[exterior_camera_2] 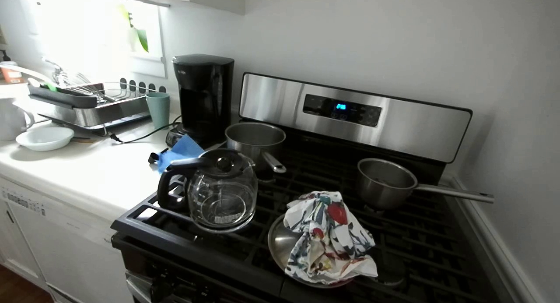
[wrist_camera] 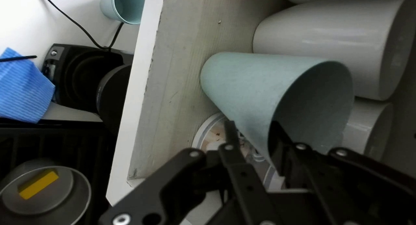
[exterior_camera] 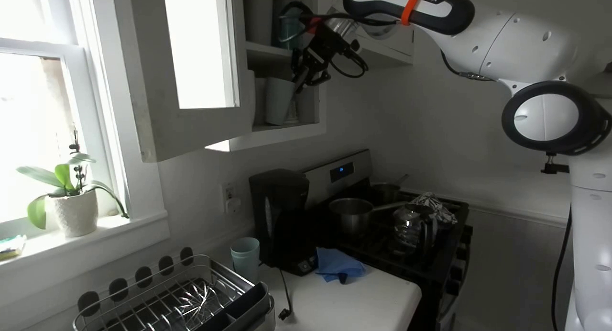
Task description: Put the blue cup in the top cabinet
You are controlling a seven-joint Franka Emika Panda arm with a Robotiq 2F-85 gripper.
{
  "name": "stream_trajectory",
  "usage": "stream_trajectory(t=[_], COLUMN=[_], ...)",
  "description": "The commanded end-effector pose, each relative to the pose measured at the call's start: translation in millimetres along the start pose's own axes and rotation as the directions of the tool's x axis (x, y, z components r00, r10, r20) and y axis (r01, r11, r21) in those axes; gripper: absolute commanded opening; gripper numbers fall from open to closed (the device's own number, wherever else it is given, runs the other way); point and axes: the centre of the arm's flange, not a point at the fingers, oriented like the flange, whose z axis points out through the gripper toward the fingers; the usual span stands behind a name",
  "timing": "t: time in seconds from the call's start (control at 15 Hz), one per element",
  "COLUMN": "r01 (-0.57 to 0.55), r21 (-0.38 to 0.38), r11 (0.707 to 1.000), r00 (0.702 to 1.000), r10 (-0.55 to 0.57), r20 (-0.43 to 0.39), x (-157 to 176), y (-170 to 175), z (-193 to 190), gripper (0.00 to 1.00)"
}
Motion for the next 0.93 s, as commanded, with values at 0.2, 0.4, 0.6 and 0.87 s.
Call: stream_trajectory(t=[0.2, 0.4, 0.6, 0.87], r01=[0.020, 0.030, 0.040, 0.097], r21=[0.004, -0.016, -0.032, -0.010], r11=[1.000, 0.999, 0.999, 0.995], r00=[0.999, 0.999, 0.998, 0.994], r10=[-0.020, -0.030, -0.041, -0.097], r20=[-0.034, -0.040, -0.049, -0.054], x=[-3.0, -3.8, -3.9, -7.8], y=[-8.8, -7.1, -5.8, 1.1], z=[-1.3, 1.0, 3.1, -3.6], gripper=[0.81, 0.98, 1.00, 1.00])
